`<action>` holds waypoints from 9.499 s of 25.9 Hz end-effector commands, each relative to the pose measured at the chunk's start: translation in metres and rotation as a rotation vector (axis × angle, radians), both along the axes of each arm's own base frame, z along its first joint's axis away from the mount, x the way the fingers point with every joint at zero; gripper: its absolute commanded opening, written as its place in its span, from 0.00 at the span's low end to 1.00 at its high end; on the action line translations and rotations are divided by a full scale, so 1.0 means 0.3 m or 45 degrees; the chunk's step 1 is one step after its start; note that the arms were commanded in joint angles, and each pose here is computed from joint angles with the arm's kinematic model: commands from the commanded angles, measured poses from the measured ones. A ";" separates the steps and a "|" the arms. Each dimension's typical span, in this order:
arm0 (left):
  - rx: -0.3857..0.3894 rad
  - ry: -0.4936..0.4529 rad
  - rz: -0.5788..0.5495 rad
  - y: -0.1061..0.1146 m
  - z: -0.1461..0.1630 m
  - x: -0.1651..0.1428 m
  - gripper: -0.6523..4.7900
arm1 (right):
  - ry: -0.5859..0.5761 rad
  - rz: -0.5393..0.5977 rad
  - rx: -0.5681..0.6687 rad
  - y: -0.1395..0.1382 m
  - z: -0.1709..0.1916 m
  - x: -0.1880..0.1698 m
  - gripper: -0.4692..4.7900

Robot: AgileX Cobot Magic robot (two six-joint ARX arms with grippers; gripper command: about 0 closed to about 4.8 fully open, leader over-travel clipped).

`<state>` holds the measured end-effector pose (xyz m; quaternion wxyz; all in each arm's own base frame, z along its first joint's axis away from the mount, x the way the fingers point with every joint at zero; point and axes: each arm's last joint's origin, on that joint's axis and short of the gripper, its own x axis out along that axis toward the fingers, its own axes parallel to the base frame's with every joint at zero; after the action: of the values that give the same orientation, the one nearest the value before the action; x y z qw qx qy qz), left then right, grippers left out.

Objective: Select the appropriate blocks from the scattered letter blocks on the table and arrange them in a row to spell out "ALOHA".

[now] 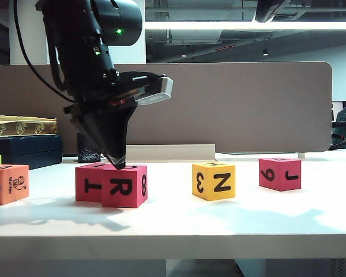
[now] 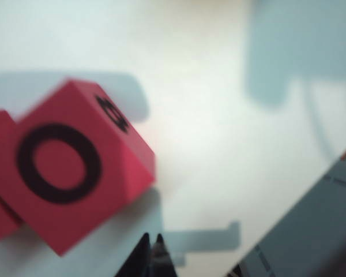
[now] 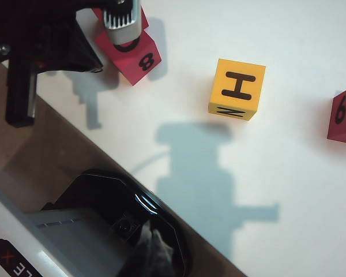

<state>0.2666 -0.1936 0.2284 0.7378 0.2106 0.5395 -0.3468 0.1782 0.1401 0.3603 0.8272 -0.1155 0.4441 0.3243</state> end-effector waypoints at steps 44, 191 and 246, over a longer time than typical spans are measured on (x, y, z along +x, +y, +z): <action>-0.034 -0.132 -0.042 -0.070 0.116 0.059 0.11 | -0.029 -0.056 -0.056 0.026 -0.030 0.058 0.08; -0.358 -0.631 0.129 0.273 0.684 -0.231 0.11 | 0.366 -0.490 0.235 0.344 -0.526 0.438 0.64; -0.362 -0.649 0.132 0.270 0.686 -0.224 0.11 | 0.106 -0.624 0.014 0.012 -0.410 0.548 0.82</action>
<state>0.1996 -0.1128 0.4315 0.8846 0.1587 0.3029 -0.3170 0.3420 0.1463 0.2321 0.8564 0.0220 0.5020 0.1187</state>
